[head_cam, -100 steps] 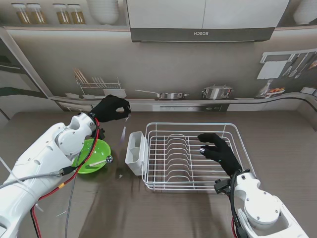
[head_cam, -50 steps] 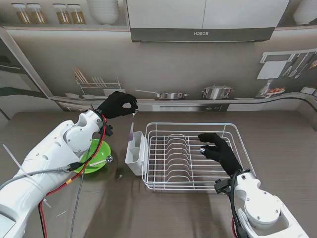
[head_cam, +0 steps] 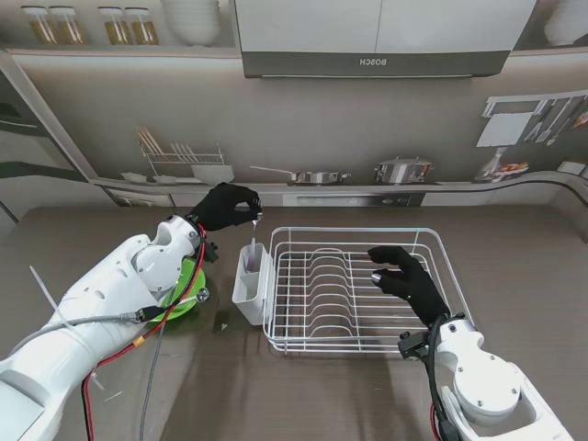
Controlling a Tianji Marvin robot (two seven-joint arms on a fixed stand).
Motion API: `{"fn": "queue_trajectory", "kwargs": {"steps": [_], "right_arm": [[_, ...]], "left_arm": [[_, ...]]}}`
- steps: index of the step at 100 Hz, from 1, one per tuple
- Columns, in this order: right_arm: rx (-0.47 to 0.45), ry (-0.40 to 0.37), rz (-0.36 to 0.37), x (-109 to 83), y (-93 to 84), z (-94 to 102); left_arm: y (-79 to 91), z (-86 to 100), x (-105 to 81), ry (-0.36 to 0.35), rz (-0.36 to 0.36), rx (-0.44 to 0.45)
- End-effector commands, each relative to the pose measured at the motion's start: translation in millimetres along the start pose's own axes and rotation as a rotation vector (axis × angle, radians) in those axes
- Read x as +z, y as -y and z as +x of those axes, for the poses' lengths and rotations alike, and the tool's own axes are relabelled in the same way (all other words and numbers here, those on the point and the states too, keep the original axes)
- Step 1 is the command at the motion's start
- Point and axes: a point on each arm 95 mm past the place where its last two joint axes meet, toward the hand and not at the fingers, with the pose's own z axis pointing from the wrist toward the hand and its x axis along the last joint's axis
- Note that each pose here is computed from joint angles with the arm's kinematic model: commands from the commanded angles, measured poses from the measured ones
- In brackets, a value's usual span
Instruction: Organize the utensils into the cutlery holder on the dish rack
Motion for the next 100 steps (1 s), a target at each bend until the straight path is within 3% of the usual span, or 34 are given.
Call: {"fn": "queue_trajectory", "kwargs": {"steps": [1, 54, 100], "right_arm": [[0.007, 0.001, 0.016, -1.2, 4.0, 0.3], [0.010, 0.000, 0.017, -1.4, 4.3, 0.6], [0.011, 0.002, 0.025, -1.6, 4.5, 0.2]], "left_arm": [[-8.9, 3.4, 0.0, -0.006, -0.023, -0.013], [-23.1, 0.9, -17.9, 0.006, -0.106, 0.029], [-19.2, 0.8, -31.7, 0.008, -0.133, 0.070]]}}
